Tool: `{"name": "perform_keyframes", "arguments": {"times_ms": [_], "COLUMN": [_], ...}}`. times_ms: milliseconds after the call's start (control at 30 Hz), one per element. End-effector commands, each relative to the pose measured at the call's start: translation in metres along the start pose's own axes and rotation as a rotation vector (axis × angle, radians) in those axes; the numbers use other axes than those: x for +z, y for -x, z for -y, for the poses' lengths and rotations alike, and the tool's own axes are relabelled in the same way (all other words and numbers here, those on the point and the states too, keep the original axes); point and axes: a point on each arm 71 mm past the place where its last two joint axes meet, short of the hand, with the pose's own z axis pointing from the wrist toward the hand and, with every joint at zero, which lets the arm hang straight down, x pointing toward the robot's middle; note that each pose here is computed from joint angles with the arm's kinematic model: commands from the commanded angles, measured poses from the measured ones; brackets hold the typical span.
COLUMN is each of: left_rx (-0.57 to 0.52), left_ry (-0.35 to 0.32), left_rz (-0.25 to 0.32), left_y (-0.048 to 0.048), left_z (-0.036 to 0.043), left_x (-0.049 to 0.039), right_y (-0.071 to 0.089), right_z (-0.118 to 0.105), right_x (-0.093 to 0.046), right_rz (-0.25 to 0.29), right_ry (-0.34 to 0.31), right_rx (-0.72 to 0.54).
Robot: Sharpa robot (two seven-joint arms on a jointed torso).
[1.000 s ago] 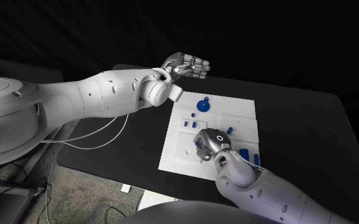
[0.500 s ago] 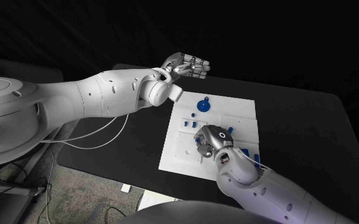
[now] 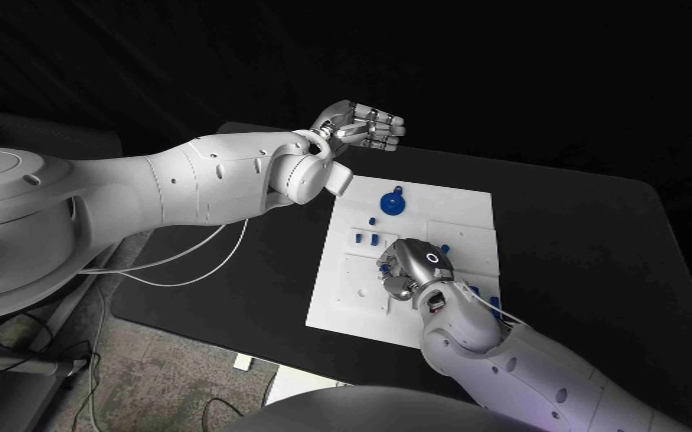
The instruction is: Assemble the parts on the task board
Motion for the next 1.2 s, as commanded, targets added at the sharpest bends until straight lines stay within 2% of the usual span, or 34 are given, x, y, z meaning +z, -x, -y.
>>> {"name": "perform_keyframes", "arguments": {"times_ms": [33,333,1200], "left_rx": [-0.004,-0.004,-0.006], "left_ry": [-0.007,-0.007,-0.003], "left_rz": [-0.017,-0.018,-0.024], "left_y": [-0.0024,-0.0028,-0.0040], "left_z": [0.0015,0.0015,0.0013], "left_x": [0.0004,0.0006,0.0008], "right_y": [-0.0038,-0.0077,-0.0125], "right_z": [0.0024,0.0027,-0.0006], "right_x": [-0.0001,0.0010,0.0016], "right_rz": [-0.049,-0.082,-0.094], "right_ry": [-0.011,-0.017,-0.012], "right_rx": [-0.017,-0.035,-0.044]}}
